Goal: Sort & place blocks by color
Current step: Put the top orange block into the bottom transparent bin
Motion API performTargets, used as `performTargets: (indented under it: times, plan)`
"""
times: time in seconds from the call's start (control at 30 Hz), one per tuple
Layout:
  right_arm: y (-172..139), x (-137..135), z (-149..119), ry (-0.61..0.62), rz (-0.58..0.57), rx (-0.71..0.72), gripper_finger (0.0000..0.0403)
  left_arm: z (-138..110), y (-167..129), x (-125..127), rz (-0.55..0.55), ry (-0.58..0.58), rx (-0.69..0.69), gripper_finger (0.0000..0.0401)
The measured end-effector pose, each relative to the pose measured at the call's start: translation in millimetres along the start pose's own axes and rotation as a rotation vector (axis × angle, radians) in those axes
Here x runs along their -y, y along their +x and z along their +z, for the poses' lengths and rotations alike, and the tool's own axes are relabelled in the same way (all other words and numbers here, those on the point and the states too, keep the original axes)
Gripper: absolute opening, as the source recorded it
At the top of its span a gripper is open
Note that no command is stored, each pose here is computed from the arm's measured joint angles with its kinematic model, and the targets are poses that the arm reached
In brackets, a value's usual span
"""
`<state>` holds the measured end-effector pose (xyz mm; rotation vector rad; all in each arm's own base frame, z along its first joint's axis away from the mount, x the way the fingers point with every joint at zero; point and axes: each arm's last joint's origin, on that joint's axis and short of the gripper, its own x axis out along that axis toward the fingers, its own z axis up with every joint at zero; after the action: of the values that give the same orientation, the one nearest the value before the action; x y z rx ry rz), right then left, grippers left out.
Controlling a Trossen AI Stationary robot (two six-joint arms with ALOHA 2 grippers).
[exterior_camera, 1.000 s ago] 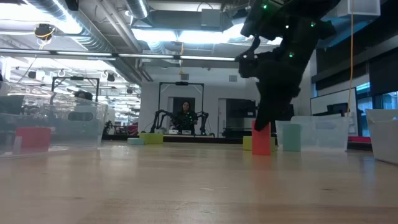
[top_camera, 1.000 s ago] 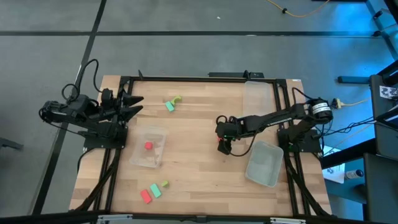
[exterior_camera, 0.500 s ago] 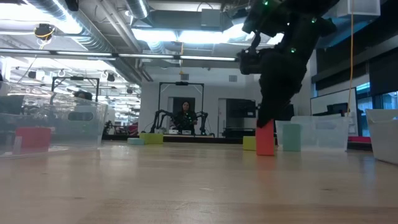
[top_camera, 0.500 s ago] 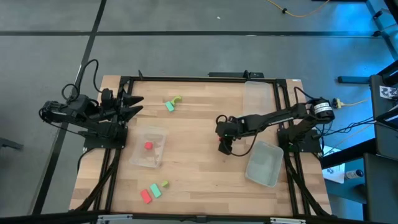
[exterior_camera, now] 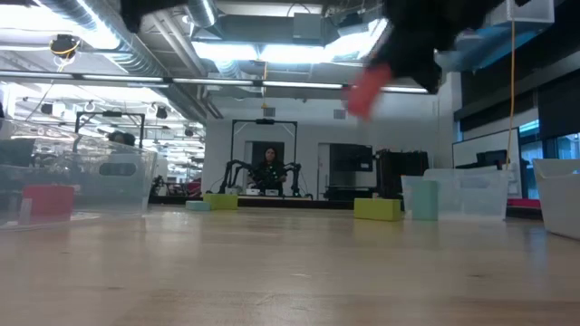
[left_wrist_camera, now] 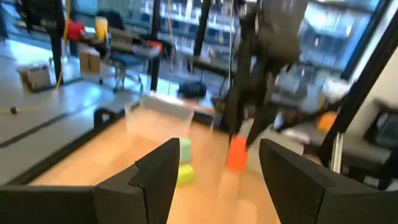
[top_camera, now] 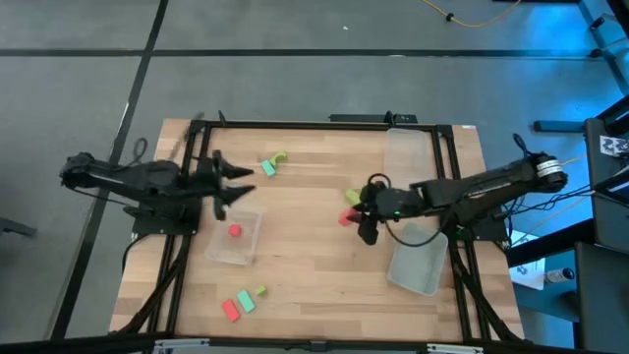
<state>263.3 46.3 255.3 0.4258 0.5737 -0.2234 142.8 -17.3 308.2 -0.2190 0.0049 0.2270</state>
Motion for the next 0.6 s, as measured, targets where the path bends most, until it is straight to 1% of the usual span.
performTargets:
  times: [0.07, 0.13, 0.2, 0.27, 0.33, 0.47, 0.6]
  plan:
    - [-2.4, -7.9, 7.1, 0.027, 0.042, 0.120, 0.0133, -7.8, 16.6, 5.4, -0.010, 0.020, -0.039, 0.0214]
    - [-2.5, -13.6, 12.5, 0.006, 0.066, 0.200, 0.0133, -14.0, 33.2, 10.7, -0.048, 0.016, -0.054, 0.0214]
    - [-1.4, -17.2, 17.8, -0.013, 0.065, 0.256, 0.0133, -14.9, 47.2, 15.8, -0.099, -0.020, -0.050, 0.0215]
    - [-1.3, -21.9, 25.3, -0.046, 0.077, 0.302, 0.0133, -13.9, 58.7, 20.1, -0.137, -0.062, -0.076, 0.0219]
    - [-3.3, -25.4, 31.9, -0.077, 0.079, 0.325, 0.0133, -12.9, 70.4, 23.7, -0.163, -0.091, -0.105, 0.0226]
    - [-4.7, -30.4, 38.8, -0.123, 0.095, 0.335, 0.0133, -8.9, 90.0, 28.4, -0.193, -0.105, -0.140, 0.0247]
    - [-5.3, -33.1, 41.3, -0.134, 0.127, 0.335, 0.0133, -9.9, 110.5, 29.3, -0.168, -0.070, -0.177, 0.0275]
